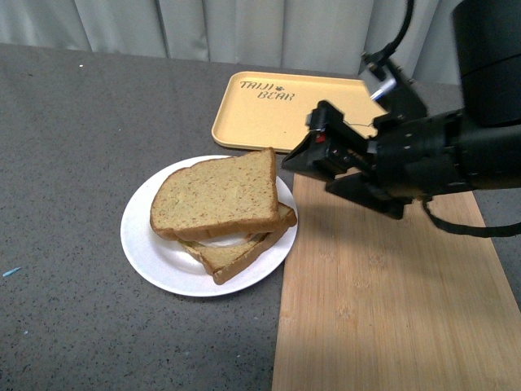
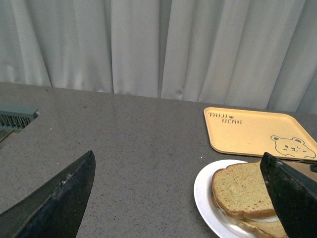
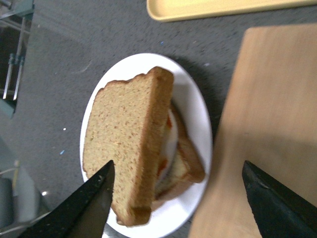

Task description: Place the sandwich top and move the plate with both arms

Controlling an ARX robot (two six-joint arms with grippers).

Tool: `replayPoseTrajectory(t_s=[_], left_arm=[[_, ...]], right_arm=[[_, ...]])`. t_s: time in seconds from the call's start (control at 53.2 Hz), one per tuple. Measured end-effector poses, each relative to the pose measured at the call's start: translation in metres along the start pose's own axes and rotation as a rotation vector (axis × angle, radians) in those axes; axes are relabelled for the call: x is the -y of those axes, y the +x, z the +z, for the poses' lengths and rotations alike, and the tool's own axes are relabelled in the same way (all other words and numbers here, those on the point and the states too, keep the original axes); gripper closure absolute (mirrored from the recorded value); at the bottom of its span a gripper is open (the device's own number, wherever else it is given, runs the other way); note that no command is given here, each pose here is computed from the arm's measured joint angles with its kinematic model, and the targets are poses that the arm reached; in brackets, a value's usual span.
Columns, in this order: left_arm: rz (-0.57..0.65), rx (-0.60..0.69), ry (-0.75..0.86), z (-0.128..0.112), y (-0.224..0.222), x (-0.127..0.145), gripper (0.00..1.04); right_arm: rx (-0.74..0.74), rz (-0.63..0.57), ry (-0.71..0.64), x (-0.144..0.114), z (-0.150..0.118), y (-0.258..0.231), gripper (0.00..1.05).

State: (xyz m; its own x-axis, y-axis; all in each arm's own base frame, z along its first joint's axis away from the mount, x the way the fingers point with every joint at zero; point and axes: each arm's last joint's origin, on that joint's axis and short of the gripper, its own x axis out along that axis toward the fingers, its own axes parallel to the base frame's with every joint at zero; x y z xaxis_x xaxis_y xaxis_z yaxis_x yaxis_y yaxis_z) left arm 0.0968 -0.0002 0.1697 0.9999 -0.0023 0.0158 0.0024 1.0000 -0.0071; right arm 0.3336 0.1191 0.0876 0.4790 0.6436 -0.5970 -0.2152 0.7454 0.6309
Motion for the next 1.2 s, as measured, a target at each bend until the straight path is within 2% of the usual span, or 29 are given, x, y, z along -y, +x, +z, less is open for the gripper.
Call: replayPoseTrajectory(t_s=[0.056, 0.113, 0.15, 0.207, 0.225, 0.3, 0.394, 0.451, 0.526, 0.62, 0.883, 1.202], left_arm=[[0.0, 0.0, 0.0, 0.0, 0.0, 0.0, 0.07], [0.0, 0.0, 0.0, 0.0, 0.0, 0.0, 0.07], [0.0, 0.0, 0.0, 0.0, 0.0, 0.0, 0.07], [-0.001, 0.0, 0.0, 0.0, 0.0, 0.0, 0.07], [-0.001, 0.0, 0.0, 0.0, 0.0, 0.0, 0.07], [0.0, -0.001, 0.0, 0.0, 0.0, 0.0, 0.07], [0.001, 0.001, 0.0, 0.0, 0.0, 0.0, 0.07], [0.0, 0.001, 0.0, 0.0, 0.0, 0.0, 0.07], [0.0, 0.001, 0.0, 0.0, 0.0, 0.0, 0.07], [0.0, 0.0, 0.0, 0.0, 0.0, 0.0, 0.07], [0.0, 0.001, 0.0, 0.0, 0.0, 0.0, 0.07], [0.0, 0.001, 0.0, 0.0, 0.0, 0.0, 0.07]], right_arm=[[0.027, -0.012, -0.029, -0.001, 0.003, -0.011, 0.18], [0.058, -0.033, -0.058, -0.001, 0.005, -0.013, 0.12], [0.134, -0.083, -0.125, 0.001, 0.004, -0.012, 0.15], [0.301, -0.218, -0.256, 0.009, -0.006, -0.011, 0.26], [0.312, -0.213, -0.26, 0.01, -0.009, -0.011, 0.27], [0.449, -0.372, -0.365, 0.021, -0.026, -0.024, 0.41], [0.622, -0.486, -0.437, 0.021, -0.03, -0.05, 0.54], [0.729, -0.526, -0.452, 0.018, -0.029, -0.068, 0.63], [0.88, -0.551, -0.486, 0.013, -0.032, -0.101, 0.82], [0.91, -0.56, -0.509, 0.012, -0.054, -0.135, 1.04], [0.909, -0.561, -0.509, 0.009, -0.08, -0.173, 1.04], [0.909, -0.56, -0.507, 0.006, -0.092, -0.203, 1.04]])
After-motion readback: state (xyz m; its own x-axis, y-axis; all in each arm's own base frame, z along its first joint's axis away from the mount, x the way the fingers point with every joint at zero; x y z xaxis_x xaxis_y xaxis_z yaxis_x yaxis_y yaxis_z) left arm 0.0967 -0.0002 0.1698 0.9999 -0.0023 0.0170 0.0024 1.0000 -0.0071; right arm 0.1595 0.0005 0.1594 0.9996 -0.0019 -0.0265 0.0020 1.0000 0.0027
